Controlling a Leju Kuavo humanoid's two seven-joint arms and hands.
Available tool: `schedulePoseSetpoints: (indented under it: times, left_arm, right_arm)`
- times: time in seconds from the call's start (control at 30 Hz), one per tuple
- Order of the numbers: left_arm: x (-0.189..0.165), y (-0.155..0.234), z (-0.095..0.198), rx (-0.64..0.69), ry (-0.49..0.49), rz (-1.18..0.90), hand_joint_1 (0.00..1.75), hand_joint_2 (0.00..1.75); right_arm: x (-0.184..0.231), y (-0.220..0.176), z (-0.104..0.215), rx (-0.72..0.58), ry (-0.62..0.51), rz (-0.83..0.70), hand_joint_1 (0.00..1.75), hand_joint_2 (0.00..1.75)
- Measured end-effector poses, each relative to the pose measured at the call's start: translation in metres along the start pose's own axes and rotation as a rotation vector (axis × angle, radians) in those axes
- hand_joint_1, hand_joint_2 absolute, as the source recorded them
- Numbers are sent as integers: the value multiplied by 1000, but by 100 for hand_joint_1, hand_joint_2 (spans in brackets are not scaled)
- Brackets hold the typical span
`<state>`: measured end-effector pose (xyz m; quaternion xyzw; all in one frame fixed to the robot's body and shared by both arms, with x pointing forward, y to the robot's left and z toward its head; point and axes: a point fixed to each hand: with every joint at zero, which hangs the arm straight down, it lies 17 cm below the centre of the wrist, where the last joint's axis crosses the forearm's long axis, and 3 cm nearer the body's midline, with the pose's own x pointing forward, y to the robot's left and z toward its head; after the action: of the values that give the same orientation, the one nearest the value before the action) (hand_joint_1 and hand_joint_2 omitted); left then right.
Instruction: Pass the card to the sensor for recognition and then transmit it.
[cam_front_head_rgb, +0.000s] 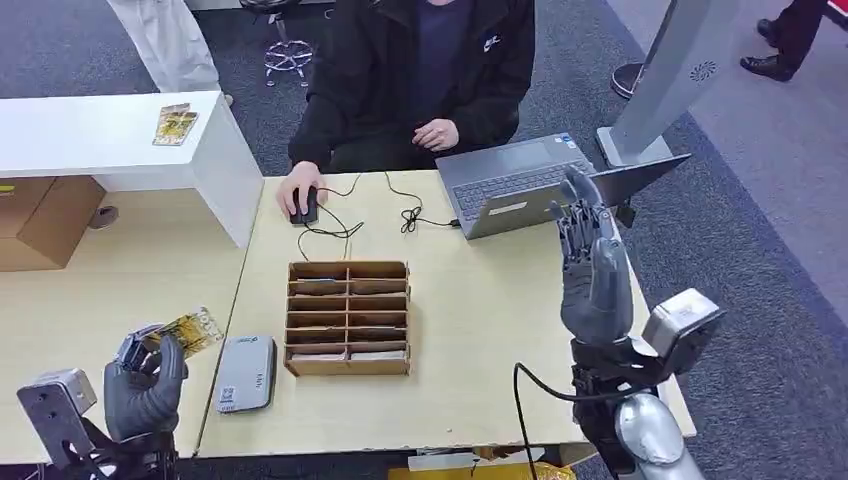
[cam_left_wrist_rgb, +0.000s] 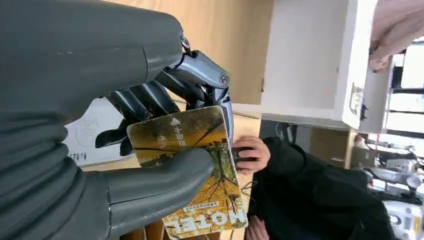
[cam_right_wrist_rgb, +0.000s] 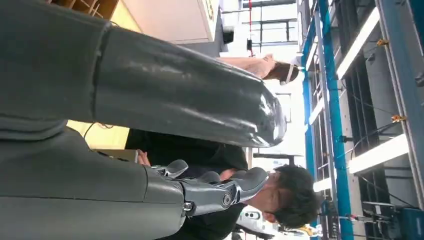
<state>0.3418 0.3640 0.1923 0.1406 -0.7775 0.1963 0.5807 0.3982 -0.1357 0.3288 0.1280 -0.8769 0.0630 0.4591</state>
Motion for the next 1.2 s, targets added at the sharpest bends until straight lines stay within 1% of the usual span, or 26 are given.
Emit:
schedulePoseSetpoints:
  times: [0.1,0.33,0.63,0.87,1.2]
  left_arm:
    - [-11,3,2,9,30,-4,175,175]
    - [-25,11,4,37,63,-24,175,175]
    - [-28,28,3,106,45,-84,175,175]
    - [-40,35,5,137,86,-89,175,175]
    - [-71,42,14,148,180,-97,175,175]
  right_arm:
    - [-2,1,0,1,6,1,0,0]
    - [-5,2,0,6,12,0,0,0]
    - [-8,3,0,4,17,-1,0,0]
    - [-5,2,-2,0,8,-6,0,0]
    - [-9,2,-3,-3,16,-8,0,0]
